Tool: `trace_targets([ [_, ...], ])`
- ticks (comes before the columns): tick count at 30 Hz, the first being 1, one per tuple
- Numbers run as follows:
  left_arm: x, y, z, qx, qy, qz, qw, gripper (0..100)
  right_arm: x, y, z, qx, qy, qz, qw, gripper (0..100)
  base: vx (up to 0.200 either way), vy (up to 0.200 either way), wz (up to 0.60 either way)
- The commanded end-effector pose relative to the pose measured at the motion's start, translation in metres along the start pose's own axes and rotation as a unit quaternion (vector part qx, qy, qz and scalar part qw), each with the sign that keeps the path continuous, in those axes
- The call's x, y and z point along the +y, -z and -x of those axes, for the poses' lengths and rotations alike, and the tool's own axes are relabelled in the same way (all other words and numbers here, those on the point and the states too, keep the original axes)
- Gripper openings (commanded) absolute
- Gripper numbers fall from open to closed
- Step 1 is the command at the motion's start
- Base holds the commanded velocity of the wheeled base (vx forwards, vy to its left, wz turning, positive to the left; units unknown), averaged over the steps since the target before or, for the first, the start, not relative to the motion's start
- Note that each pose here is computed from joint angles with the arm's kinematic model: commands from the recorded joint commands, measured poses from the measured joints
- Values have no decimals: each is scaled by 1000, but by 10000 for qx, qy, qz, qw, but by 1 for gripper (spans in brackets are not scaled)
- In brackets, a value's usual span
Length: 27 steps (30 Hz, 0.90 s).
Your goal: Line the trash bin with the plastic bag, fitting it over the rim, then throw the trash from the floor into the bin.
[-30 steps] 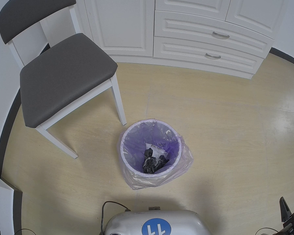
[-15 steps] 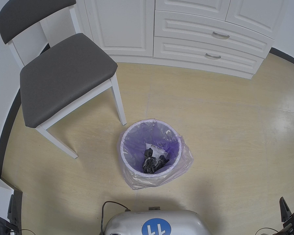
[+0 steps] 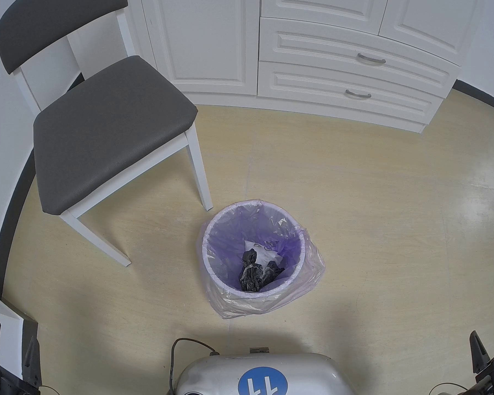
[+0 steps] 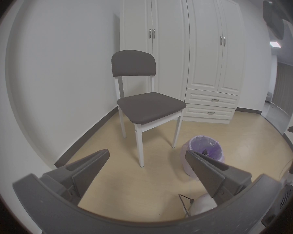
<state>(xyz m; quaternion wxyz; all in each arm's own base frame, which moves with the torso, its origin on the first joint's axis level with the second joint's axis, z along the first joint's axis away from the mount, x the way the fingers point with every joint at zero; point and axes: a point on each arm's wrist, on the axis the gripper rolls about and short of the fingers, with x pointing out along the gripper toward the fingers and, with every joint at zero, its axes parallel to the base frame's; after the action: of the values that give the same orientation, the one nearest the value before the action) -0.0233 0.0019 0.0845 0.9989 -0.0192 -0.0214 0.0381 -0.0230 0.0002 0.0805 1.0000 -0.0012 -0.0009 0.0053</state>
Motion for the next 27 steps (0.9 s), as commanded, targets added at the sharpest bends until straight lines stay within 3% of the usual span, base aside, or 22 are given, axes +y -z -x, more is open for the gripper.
trace_targets([
  [1,-1,8,0,195,278,22,9994,100,0,5,0,16,7,11,10000,100,0,0,0],
  [5,-1,9,0,220,343,-231,9989,100,0,5,0,16,7,27,10000,100,0,0,0],
  [27,-1,9,0,226,269,20,9994,100,0,5,0,16,7,-4,10000,100,0,0,0],
])
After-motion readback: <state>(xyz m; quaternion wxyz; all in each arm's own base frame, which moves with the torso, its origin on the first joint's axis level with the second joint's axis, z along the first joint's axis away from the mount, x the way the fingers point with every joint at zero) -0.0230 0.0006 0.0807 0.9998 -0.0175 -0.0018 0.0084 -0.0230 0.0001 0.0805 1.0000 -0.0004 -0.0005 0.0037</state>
